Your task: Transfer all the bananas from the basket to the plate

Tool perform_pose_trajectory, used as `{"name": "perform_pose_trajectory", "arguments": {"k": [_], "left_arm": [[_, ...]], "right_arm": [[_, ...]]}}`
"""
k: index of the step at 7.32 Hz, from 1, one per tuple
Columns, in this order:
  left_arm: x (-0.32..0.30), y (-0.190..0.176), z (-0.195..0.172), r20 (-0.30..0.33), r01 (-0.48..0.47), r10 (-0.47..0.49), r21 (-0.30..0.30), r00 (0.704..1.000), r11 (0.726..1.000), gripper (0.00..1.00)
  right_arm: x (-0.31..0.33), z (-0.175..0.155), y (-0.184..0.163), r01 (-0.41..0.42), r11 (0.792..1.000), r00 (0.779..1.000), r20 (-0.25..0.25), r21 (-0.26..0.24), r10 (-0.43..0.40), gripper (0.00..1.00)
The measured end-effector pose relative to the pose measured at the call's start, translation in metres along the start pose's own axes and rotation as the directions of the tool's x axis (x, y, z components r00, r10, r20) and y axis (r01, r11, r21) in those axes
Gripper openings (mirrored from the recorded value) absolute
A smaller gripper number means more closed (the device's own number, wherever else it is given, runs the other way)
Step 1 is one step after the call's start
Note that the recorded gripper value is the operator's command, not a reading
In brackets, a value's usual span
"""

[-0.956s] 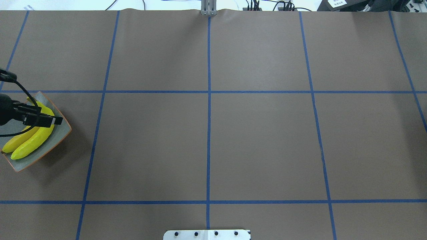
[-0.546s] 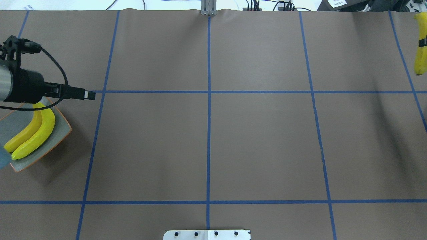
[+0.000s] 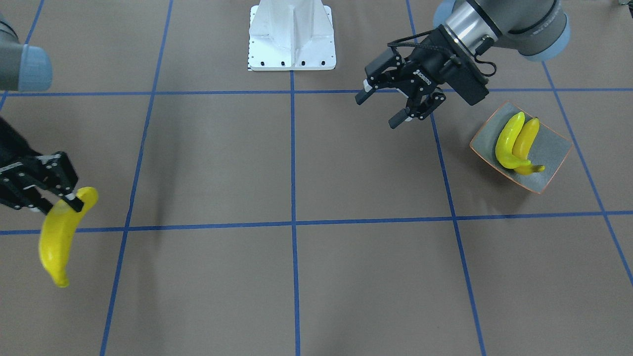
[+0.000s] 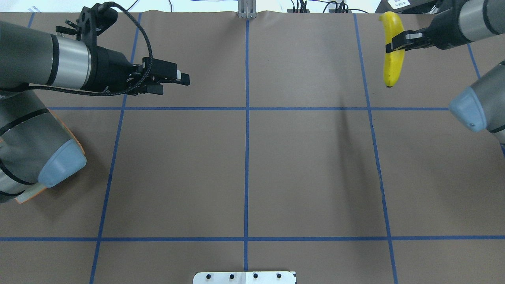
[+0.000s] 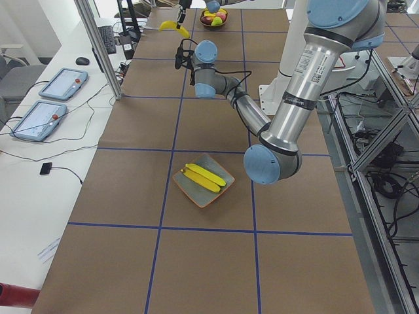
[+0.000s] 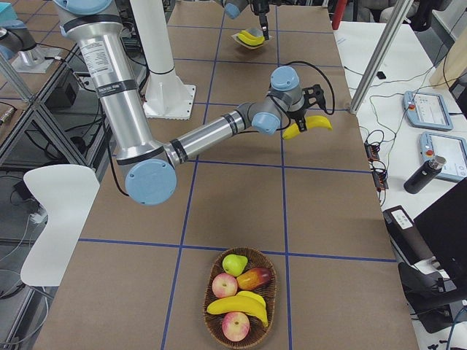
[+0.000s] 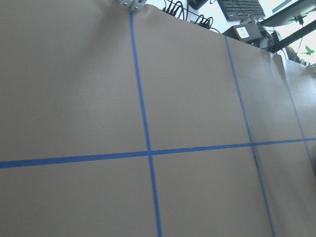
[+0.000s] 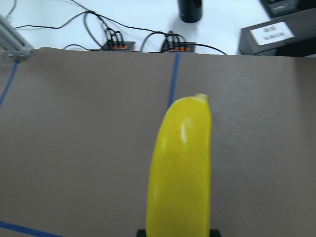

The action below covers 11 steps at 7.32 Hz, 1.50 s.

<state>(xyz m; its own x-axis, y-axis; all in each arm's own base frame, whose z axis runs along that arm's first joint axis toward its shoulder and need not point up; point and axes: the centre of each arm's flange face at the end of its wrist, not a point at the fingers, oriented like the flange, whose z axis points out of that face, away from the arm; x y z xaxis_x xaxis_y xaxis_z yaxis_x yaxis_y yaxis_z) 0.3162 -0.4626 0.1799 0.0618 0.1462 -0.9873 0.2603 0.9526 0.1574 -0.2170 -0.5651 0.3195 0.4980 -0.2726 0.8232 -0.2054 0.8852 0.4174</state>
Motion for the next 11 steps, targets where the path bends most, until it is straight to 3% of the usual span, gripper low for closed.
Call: {"name": "perform_pose_trajectory", "arguments": {"k": [2, 4, 6, 8, 11], "left_arm": [[0.025, -0.002, 0.005, -0.036, 0.061, -0.06, 0.004, 0.998, 0.998, 1.0], [0.045, -0.006, 0.006, -0.071, 0.148, -0.145, 0.032, 0.987, 0.989, 1.0], [0.055, -0.003, 0.012, -0.093, 0.202, -0.197, 0.05, 0.976, 0.978, 1.0], [0.056, 0.003, 0.02, -0.094, 0.227, -0.221, 0.056, 0.971, 0.972, 1.0], [0.062, 0.02, 0.03, -0.102, 0.263, -0.26, 0.019, 0.96, 0.964, 1.0]], "right_arm": [[-0.118, 0.01, 0.022, 0.113, 0.994, 0.982, 0.155, -0.005, -0.111, 0.0], [-0.203, 0.023, 0.06, 0.173, 0.985, 0.953, 0.248, 0.018, -0.172, 0.0], [-0.256, 0.034, 0.104, 0.19, 0.979, 0.917, 0.343, 0.074, -0.204, 0.0], [-0.29, 0.032, 0.125, 0.15, 0.982, 0.891, 0.415, 0.116, -0.185, 0.0], [-0.309, 0.025, 0.126, 0.119, 0.979, 0.868, 0.462, 0.167, -0.184, 0.0]]}}
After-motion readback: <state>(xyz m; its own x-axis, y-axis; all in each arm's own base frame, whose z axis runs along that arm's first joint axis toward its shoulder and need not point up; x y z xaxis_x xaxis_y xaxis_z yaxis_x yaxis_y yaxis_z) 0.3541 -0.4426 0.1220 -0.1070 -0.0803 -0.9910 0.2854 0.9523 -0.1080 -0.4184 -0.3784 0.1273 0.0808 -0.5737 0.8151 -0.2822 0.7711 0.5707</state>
